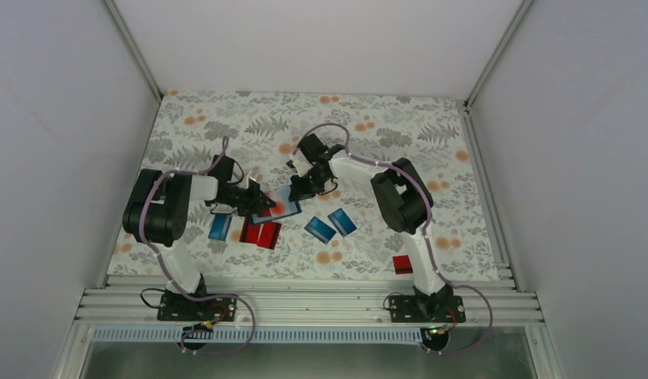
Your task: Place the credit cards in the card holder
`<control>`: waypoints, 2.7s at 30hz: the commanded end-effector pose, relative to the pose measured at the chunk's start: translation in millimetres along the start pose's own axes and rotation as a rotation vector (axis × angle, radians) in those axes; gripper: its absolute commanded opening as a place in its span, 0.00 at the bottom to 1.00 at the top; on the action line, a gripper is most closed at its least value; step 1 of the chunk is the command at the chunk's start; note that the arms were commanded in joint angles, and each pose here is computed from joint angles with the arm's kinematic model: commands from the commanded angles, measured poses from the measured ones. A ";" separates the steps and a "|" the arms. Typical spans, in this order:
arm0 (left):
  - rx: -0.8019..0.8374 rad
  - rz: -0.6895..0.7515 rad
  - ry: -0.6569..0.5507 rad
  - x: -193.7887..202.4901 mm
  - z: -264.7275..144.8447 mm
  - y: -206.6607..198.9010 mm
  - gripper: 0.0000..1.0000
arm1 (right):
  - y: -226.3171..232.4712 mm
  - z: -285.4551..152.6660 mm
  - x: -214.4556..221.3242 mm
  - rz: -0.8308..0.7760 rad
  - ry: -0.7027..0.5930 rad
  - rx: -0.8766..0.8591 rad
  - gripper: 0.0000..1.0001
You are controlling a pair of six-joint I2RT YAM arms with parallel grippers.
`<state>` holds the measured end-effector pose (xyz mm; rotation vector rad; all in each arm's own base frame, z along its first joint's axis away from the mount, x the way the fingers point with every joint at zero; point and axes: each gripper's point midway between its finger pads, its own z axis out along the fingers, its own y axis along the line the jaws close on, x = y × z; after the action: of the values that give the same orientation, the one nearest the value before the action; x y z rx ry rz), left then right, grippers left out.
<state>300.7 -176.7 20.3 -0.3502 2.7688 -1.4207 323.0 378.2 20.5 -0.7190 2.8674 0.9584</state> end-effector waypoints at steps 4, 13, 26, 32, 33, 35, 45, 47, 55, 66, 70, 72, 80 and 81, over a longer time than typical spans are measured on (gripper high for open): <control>-0.101 0.024 0.140 20.9 11.0 32.0 0.02 | -38.7 25.4 33.6 0.072 0.128 0.116 0.04; -0.101 0.048 0.188 18.4 12.1 29.4 0.03 | -40.1 20.3 26.8 0.083 0.115 0.118 0.04; -0.233 0.034 0.136 4.4 -7.0 19.6 0.42 | 2.1 -30.4 -5.0 0.036 0.037 -0.003 0.15; -0.340 0.032 0.144 5.3 -17.4 28.2 0.55 | -0.8 -37.4 -9.0 0.042 0.014 0.024 0.17; -0.349 0.031 0.145 4.8 -18.5 28.6 0.56 | -2.1 -34.6 -8.4 0.044 0.018 0.023 0.16; -0.372 0.032 0.152 4.6 -20.6 29.3 0.60 | -3.5 -28.3 -6.5 0.057 0.031 0.011 0.16; -0.523 0.062 0.151 -2.0 -41.0 26.3 0.80 | 4.3 -31.5 -13.5 0.061 0.003 -0.008 0.23; -0.533 0.067 0.150 -3.2 -43.0 25.0 0.83 | 7.2 -34.6 -15.1 0.057 -0.005 -0.014 0.27; -0.572 0.082 0.134 -7.3 -51.1 19.8 0.98 | 10.0 -31.4 -10.7 0.067 0.013 -0.047 0.42; -0.604 0.102 0.137 -9.7 -48.9 27.1 1.00 | 43.6 -4.0 -7.6 0.009 0.076 -0.202 0.42; -0.585 0.097 0.129 -11.7 -46.0 24.6 1.00 | 44.9 1.6 -8.4 0.021 0.079 -0.221 0.41; -0.574 0.096 0.126 -12.3 -44.2 23.5 1.00 | 45.6 5.3 -8.4 0.025 0.086 -0.229 0.41; -0.543 0.091 0.127 -12.5 -38.5 23.2 1.00 | 36.4 20.0 0.9 0.048 0.121 -0.204 0.16; -0.538 0.089 0.128 -11.7 -37.6 23.2 1.00 | 35.6 20.9 0.1 0.048 0.119 -0.201 0.09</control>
<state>301.1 -131.8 34.9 -0.1360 3.1950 -0.6858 306.8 407.3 25.4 -0.7242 2.9416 1.2540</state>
